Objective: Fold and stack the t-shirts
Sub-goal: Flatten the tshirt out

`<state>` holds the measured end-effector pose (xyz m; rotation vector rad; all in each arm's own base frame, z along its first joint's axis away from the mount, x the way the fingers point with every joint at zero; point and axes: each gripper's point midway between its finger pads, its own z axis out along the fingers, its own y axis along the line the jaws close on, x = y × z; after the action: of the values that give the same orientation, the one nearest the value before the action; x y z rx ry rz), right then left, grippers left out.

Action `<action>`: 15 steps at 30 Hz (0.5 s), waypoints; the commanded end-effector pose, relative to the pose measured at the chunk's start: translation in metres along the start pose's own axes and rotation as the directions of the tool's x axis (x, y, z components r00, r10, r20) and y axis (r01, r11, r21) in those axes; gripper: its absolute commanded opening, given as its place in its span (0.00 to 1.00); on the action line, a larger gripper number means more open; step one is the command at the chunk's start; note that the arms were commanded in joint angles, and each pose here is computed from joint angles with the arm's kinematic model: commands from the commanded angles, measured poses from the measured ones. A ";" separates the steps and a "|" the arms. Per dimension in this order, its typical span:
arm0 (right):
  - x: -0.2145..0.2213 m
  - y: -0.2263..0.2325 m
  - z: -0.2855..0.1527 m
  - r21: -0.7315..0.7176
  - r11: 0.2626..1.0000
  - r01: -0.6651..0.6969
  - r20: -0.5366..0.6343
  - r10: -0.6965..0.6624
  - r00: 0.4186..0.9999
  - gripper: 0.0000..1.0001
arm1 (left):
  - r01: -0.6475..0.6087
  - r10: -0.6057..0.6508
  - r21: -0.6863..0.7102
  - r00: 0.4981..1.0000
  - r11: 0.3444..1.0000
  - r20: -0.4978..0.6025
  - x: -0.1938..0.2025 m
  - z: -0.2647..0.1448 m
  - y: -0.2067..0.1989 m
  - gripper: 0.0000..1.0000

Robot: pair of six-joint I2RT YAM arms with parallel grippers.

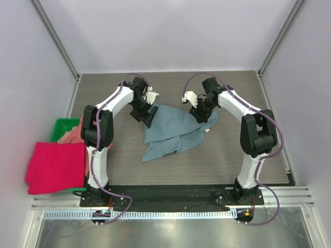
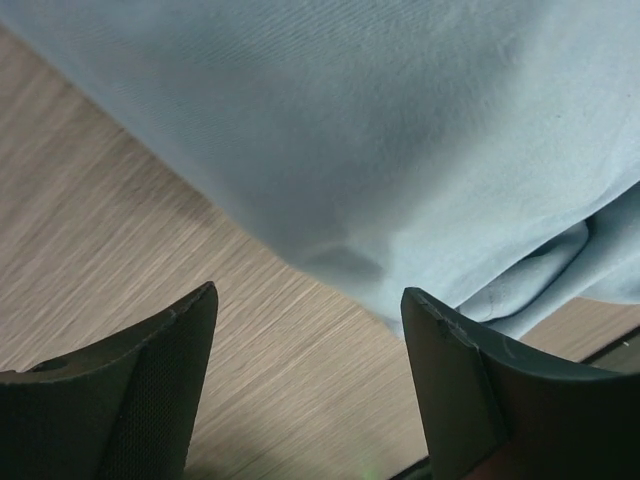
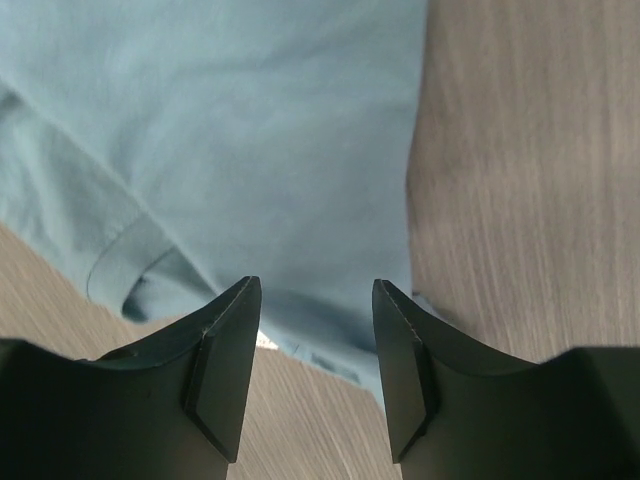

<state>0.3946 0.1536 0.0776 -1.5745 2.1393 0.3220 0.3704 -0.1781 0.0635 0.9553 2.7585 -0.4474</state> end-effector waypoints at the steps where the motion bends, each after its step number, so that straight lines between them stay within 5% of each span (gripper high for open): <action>1: 0.000 0.002 -0.023 0.018 0.993 0.117 0.005 -0.117 0.993 0.55 | 0.015 -0.015 0.102 1.000 0.995 -0.003 -0.005 -0.009 -0.019 0.75; 15: 0.037 0.016 0.001 -0.096 0.976 0.193 -0.095 -0.202 0.975 0.57 | 0.084 -0.060 0.164 0.988 0.983 -0.144 0.016 0.018 -0.022 0.47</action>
<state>0.3741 0.1358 0.0644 -1.8009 2.0591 0.3010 0.3469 -0.1862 0.0394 0.9655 2.9208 -0.6083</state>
